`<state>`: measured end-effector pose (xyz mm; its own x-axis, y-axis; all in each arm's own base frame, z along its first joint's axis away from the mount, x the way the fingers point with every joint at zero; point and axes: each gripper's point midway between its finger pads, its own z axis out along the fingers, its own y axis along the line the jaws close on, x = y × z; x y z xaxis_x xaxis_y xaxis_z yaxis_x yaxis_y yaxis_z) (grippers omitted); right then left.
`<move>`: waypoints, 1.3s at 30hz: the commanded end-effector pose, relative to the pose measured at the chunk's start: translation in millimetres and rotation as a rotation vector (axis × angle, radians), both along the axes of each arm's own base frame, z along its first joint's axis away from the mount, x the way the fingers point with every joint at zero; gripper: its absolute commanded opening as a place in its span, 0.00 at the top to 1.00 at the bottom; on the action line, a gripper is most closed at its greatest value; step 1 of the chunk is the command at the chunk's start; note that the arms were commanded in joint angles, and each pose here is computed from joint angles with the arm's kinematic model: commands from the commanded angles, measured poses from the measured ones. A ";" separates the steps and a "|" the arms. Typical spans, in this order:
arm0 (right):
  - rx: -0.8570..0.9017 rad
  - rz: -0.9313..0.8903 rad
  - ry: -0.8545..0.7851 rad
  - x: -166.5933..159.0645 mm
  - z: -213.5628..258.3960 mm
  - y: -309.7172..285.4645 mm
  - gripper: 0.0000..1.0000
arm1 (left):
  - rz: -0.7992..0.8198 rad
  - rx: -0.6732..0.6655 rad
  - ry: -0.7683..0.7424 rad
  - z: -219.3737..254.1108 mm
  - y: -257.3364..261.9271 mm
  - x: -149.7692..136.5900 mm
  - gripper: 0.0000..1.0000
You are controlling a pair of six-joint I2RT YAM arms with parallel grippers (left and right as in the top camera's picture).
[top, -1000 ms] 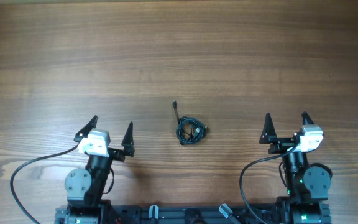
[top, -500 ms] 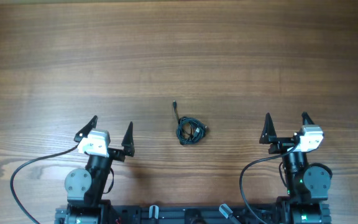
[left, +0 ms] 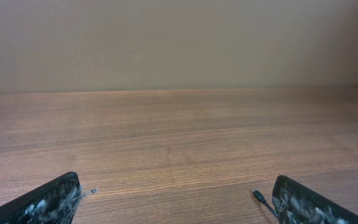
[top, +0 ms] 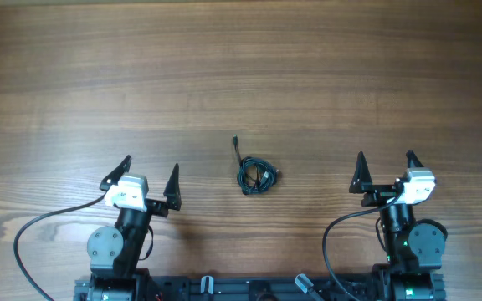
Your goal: Untangle cables
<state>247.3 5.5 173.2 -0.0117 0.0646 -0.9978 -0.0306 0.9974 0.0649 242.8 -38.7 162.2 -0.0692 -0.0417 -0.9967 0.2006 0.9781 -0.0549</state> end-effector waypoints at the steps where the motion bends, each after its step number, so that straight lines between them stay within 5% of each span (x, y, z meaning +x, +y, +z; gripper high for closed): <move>1: -0.012 0.021 -0.008 -0.4 1.2 4.0 0.00 | -0.010 0.018 -0.003 -2.0 -1.0 -0.3 0.00; 10: -0.012 0.021 -0.008 -0.4 1.2 4.0 0.00 | -0.006 0.042 -0.017 0.3 -0.1 0.0 0.00; 15: -0.012 0.021 -0.008 -0.4 1.2 4.0 0.00 | -0.047 -0.225 -0.005 18.4 -8.5 -3.2 0.00; 21: -0.012 0.021 -0.008 -0.4 1.2 4.0 0.00 | -0.053 -0.243 -0.057 55.2 -8.2 -11.1 0.00; 39: -0.012 0.021 -0.008 -0.4 1.2 4.0 0.00 | -0.111 -0.369 0.109 26.5 -21.7 -15.5 0.00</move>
<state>247.3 5.5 173.2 -0.0117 0.0642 -0.9979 -0.0310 0.9974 0.0645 229.9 -59.4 186.1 -0.1852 -0.3721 -0.9095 0.2747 0.8690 -0.4114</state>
